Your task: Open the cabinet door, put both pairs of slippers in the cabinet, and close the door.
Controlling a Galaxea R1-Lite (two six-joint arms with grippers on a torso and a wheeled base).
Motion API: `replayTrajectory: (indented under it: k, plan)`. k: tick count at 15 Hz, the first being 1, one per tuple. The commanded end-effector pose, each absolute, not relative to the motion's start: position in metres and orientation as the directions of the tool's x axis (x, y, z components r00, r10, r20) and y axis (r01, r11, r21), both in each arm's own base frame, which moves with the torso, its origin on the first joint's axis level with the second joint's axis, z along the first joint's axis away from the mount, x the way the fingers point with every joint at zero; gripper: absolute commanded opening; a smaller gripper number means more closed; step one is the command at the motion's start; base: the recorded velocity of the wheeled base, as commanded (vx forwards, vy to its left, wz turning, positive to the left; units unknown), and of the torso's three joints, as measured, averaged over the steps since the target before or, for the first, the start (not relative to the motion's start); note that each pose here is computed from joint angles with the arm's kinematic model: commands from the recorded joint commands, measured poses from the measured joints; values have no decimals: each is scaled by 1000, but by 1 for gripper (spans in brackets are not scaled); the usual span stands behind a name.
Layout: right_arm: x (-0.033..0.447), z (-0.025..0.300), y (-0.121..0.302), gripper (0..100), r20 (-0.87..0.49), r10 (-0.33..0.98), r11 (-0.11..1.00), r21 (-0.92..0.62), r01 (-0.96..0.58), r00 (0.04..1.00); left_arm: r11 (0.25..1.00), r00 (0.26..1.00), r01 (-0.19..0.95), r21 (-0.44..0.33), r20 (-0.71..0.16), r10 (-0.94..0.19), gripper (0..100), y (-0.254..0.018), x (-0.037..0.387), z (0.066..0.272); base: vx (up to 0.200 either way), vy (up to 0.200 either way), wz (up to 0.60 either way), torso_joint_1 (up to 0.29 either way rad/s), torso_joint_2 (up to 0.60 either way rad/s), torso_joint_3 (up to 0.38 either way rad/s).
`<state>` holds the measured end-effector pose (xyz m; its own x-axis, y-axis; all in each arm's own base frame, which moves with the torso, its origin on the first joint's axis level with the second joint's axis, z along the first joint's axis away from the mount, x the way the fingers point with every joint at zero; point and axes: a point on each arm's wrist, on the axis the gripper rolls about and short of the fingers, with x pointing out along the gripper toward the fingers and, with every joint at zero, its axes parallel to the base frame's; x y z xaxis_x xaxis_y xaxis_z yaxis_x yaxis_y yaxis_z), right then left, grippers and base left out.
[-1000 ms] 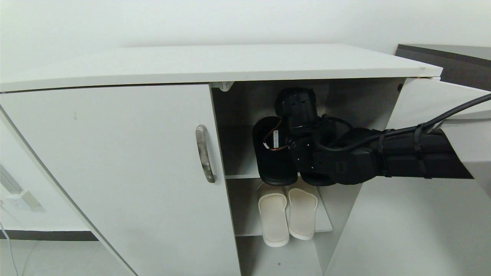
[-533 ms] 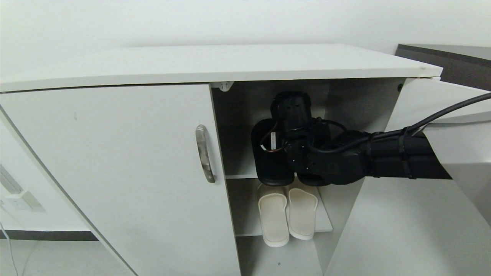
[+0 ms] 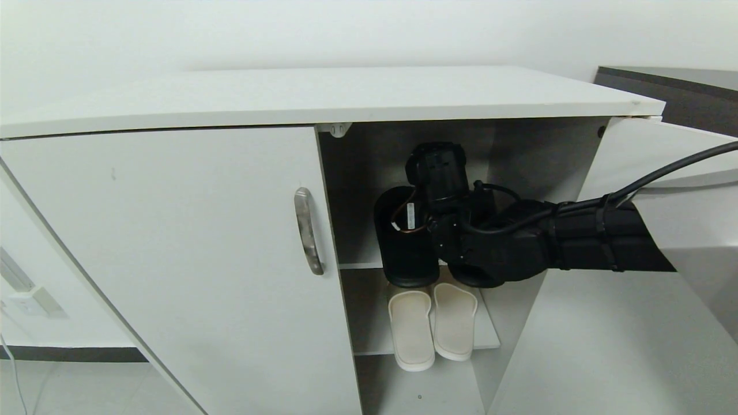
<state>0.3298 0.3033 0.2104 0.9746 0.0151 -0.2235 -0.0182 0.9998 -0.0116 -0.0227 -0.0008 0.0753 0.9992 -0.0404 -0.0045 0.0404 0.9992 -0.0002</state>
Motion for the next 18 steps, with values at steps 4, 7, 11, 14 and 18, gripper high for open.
replayTrajectory:
  k: [4,7,11,14,18]
  plan:
    - [314,213,299,100,-235,31,999,-22,-37,971,999,999,41,0,-3,-41,0,-1,-23,76,0,0,0,0,0,0]
    - [302,220,295,100,-235,43,999,-21,-49,971,999,999,41,0,-3,-41,0,-1,-23,76,0,0,0,0,0,0]
    - [278,224,289,100,-244,70,997,-26,-79,967,999,999,40,0,-5,-40,0,-1,-23,75,0,0,0,0,0,0]
    - [253,232,283,100,-245,108,993,-8,-114,963,999,999,41,0,-3,-41,0,-1,-23,76,0,0,0,0,0,0]
    - [202,240,268,100,-235,236,971,18,-239,943,999,999,41,0,-3,-41,0,-1,-23,76,0,0,0,0,0,0]
